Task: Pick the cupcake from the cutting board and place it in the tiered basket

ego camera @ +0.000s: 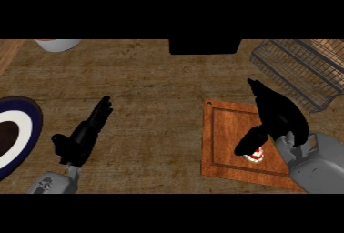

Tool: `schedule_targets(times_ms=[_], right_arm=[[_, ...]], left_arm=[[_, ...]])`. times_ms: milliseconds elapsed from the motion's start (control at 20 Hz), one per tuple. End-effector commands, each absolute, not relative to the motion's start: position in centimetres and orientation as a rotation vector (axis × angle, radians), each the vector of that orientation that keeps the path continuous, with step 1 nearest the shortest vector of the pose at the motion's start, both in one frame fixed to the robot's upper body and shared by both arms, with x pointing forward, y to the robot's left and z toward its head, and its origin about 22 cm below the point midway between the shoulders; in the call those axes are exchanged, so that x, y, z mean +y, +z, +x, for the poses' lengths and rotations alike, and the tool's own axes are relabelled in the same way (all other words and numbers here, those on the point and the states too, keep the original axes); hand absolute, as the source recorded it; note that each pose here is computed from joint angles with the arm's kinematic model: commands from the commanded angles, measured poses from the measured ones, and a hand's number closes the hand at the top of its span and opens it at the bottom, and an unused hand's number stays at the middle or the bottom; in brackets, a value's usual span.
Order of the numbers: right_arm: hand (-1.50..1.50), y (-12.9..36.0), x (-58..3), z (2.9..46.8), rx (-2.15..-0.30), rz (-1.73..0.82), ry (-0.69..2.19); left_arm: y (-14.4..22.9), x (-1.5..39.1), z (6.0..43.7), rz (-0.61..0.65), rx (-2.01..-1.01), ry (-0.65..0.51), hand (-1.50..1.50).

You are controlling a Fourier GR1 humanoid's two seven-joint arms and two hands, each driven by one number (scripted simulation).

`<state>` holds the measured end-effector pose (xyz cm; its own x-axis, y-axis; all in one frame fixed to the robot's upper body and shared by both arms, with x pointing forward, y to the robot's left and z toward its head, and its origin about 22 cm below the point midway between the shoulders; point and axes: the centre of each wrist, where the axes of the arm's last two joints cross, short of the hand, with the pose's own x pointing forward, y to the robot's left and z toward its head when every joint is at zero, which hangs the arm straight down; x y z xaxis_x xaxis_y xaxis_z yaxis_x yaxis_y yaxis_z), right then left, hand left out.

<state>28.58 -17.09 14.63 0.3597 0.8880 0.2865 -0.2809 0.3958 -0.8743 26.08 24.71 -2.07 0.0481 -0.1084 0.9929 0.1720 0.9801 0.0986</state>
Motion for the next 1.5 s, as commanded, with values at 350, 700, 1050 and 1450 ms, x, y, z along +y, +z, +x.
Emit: schedule_targets(times_ms=[350,700,1050,1450], right_arm=[[-1.50,13.3,-18.1,29.3,-0.538,-1.018,0.822],[-1.50,11.2,-17.9,28.6,-0.518,-0.963,0.771],[-1.50,8.5,-18.7,27.7,-0.464,-0.996,0.721],[-1.50,7.0,-18.3,25.6,-0.450,-0.953,0.704]], left_arm=[[-2.5,24.5,25.7,-0.040,-1.504,-0.229,0.00],[-1.7,23.5,26.5,-0.070,-1.516,-0.201,0.00],[-2.2,23.7,26.1,-0.055,-1.524,-0.238,0.00],[-0.4,25.5,26.8,-0.058,-1.532,-0.219,0.00]])
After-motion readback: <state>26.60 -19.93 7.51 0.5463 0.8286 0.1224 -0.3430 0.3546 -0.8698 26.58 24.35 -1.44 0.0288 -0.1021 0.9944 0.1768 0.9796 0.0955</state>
